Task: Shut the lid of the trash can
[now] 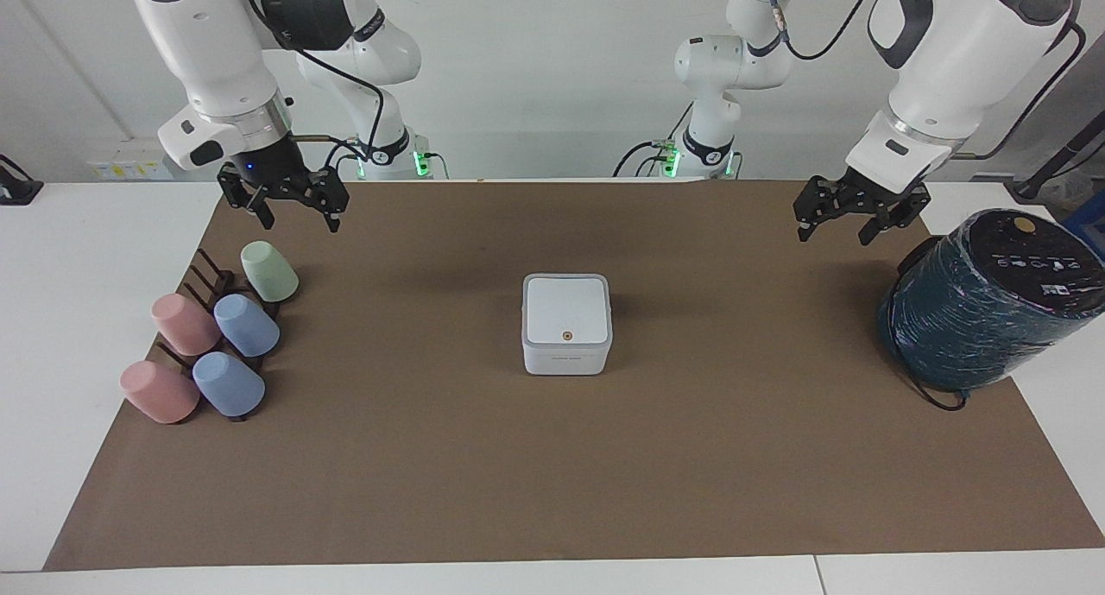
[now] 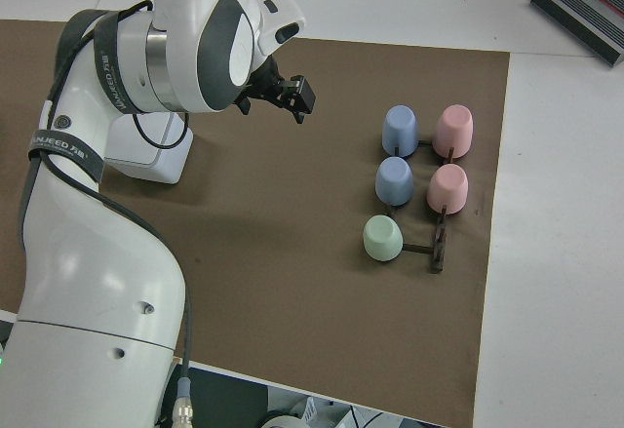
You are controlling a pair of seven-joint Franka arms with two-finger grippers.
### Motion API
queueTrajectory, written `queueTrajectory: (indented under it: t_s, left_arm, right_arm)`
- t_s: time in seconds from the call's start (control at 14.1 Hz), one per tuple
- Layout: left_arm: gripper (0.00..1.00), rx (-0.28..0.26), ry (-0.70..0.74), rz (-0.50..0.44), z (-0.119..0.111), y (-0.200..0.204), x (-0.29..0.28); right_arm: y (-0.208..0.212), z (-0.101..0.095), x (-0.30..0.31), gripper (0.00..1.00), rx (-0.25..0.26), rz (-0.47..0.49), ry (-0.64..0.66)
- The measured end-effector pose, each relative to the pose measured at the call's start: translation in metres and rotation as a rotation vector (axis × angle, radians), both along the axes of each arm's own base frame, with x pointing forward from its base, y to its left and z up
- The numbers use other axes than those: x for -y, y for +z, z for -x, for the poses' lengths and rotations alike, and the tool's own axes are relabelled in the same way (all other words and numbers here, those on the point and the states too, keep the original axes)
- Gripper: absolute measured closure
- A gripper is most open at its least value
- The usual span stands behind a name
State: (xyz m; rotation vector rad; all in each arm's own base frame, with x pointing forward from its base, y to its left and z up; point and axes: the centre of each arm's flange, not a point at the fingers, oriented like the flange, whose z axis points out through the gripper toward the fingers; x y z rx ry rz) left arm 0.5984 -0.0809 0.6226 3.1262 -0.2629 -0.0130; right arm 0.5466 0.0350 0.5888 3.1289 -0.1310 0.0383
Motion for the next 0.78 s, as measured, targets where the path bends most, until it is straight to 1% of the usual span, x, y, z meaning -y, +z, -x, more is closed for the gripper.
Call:
queueTrajectory:
  t_s: [0.14, 0.28, 0.49, 0.78]
  left_arm:
    - [0.00, 0.038, -0.020, 0.003, -0.0036, 0.0034, 0.0037]
    - [0.00, 0.064, -0.032, 0.006, -0.0061, 0.0058, 0.0053]
    - [0.00, 0.075, -0.041, 0.007, -0.0072, 0.0067, 0.0054]
    - [0.00, 0.074, -0.032, 0.003, -0.0081, 0.0054, 0.0002]
  right_arm:
    - [0.0000, 0.0000, 0.0000, 0.00, 0.000, 0.000, 0.000]
    - [0.0000, 0.0000, 0.0000, 0.00, 0.000, 0.000, 0.000]
    - [0.0000, 0.0000, 0.0000, 0.00, 0.000, 0.000, 0.000]
    - [0.0000, 0.0000, 0.0000, 0.00, 0.000, 0.000, 0.000]
